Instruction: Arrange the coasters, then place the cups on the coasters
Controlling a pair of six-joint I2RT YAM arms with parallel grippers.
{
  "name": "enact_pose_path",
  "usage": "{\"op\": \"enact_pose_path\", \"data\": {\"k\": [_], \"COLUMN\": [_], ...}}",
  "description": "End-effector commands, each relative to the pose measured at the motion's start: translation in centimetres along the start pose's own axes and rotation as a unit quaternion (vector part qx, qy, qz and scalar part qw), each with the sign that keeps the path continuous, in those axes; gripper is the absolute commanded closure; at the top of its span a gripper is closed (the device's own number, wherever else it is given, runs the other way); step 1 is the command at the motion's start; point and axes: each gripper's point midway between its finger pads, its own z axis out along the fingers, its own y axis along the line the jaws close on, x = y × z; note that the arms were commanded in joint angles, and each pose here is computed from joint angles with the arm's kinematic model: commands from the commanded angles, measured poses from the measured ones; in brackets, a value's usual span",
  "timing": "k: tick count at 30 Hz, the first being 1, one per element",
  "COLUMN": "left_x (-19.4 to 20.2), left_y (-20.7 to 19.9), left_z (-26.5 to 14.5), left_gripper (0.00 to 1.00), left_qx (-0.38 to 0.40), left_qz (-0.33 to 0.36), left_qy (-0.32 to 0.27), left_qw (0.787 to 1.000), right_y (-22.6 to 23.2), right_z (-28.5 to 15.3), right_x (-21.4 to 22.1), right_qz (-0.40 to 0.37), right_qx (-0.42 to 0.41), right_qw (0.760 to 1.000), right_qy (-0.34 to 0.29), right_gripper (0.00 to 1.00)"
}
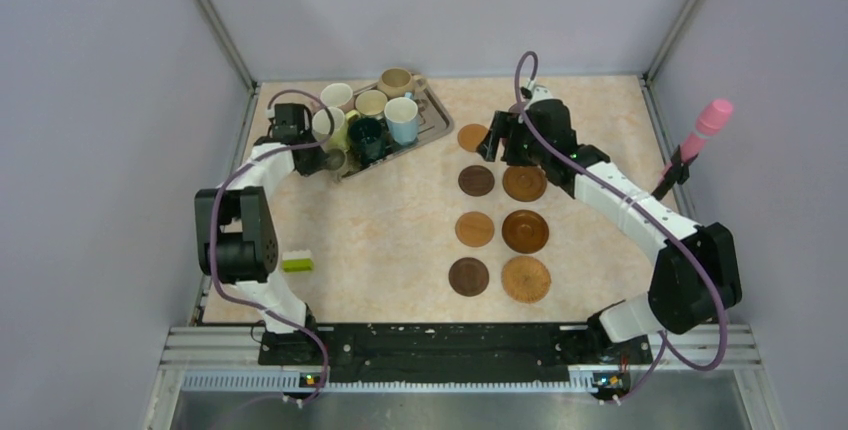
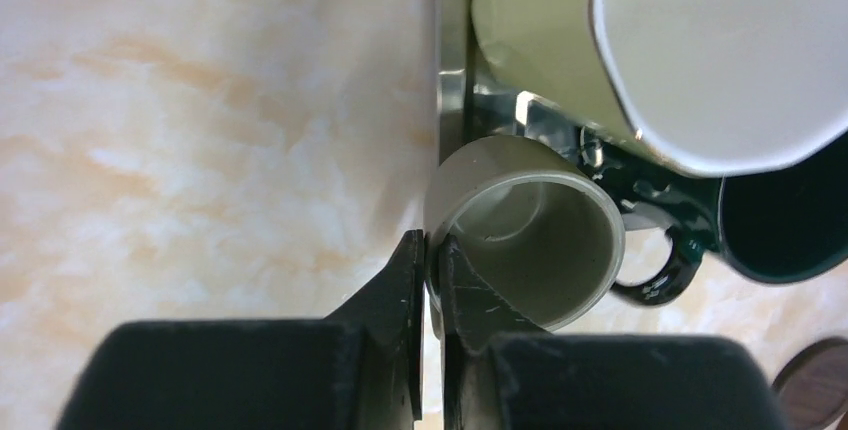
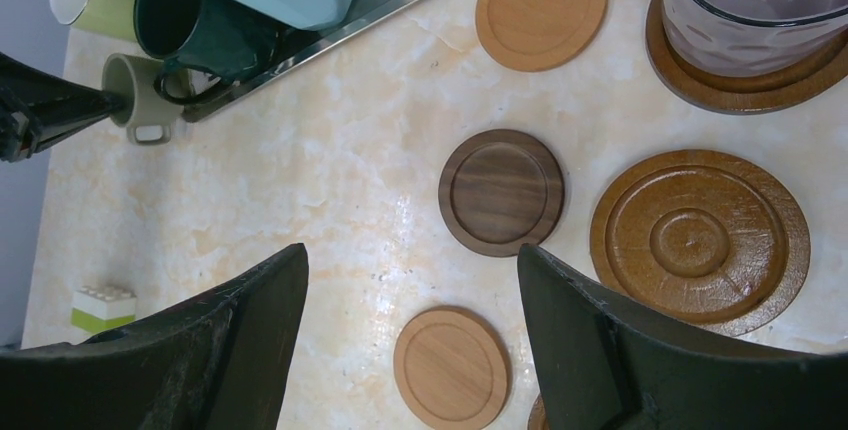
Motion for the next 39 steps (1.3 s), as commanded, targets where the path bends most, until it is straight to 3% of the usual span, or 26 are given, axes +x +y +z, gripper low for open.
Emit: {"op": "enact_pose_path", "data": {"k": [1, 7, 14, 21, 28, 34, 39], "left_x": [-3.9, -3.3, 1.0, 7.8, 15.5, 23.3, 28.6], "left_y": [0.0, -0.1, -4.0, -8.8, -13.6, -17.3, -18.4], "left_z": [-5.2, -8.2, -11.1, -14.4, -18.0, -20.1, -19.9], "left_gripper": [1.0, 1.0, 1.0, 1.0, 1.0, 1.0, 1.0], "left_qx": [-0.017, -0.004, 0.1, 0.155, 0.218, 0.248, 0.224], "left_qz": [0.01, 0.028, 0.08, 0.175, 0.221, 0.275, 0.326], "left_qy": [-0.067, -0.065, -0.016, 0.036, 0.084, 0.125, 0.147], "left_qw": [0.998, 0.998, 0.992, 0.972, 0.947, 0.921, 0.907], "right_y": [1.0, 1.3, -1.5, -3.2, -3.9, -4.4, -4.7], "right_z": [-1.5, -2.1, -4.0, -7.5, -10.5, -12.7, -13.9], "right_x": [-1.5, 0.5, 3.7, 5.7, 5.6, 4.5, 3.5], "right_qz": [0.0, 0.022, 0.032, 0.012, 0.018, 0.033, 0.036], "right_qx": [-0.018, -0.037, 0.011, 0.032, 0.048, 0.062, 0.073], "right_qw": [0.999, 0.999, 0.999, 0.999, 0.998, 0.995, 0.992], "right_qy": [-0.026, -0.004, 0.013, 0.007, -0.02, -0.068, -0.094], "right_gripper": [0.24, 0.24, 0.24, 0.18, 0.16, 0.16, 0.16]}}
